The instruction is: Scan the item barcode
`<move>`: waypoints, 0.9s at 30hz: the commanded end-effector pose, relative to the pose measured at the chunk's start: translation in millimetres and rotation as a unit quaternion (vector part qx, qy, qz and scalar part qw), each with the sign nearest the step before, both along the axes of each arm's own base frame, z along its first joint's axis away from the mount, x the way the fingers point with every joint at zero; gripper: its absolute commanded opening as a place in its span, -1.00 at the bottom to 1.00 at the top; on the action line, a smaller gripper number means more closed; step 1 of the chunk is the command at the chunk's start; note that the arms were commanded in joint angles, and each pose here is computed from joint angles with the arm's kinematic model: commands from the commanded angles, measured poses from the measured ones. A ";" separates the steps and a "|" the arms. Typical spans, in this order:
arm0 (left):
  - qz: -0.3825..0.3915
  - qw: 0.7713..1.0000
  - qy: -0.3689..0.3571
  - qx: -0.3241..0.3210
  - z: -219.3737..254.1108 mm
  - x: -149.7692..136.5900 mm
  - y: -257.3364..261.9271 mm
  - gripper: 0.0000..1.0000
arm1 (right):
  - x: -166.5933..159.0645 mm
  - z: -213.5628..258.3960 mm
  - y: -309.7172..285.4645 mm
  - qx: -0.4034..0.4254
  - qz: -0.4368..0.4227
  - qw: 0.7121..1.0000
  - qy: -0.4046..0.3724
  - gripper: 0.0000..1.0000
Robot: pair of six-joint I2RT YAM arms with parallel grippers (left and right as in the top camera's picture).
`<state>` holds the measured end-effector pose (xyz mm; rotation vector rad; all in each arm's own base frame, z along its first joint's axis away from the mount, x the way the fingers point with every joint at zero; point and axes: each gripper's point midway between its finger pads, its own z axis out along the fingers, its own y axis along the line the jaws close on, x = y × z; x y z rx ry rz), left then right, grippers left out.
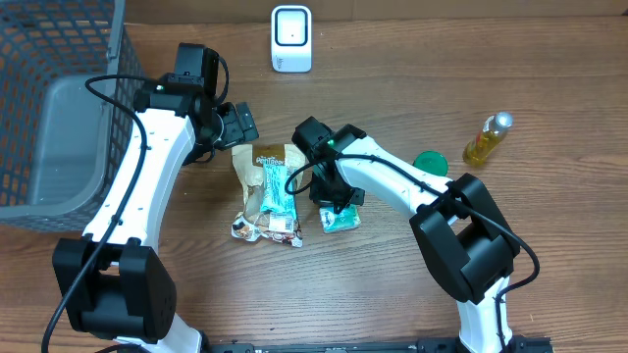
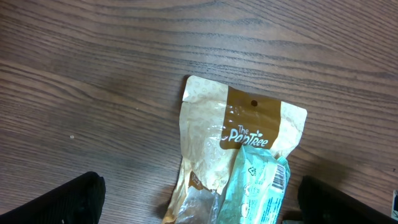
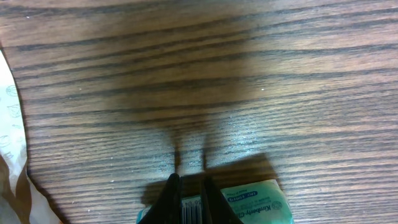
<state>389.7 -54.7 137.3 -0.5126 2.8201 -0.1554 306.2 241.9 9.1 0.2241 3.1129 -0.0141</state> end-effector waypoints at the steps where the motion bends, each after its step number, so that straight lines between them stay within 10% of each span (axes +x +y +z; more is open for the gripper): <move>1: -0.006 1.000 -0.007 0.001 4.0 3.7 -0.9 0.99 | -4.7 0.7 3.8 0.008 0.001 1.000 0.007 -0.83; 27: -0.006 1.000 -0.007 0.001 4.0 3.7 -0.9 1.00 | -35.4 27.3 18.8 0.081 0.089 0.987 0.103 -0.93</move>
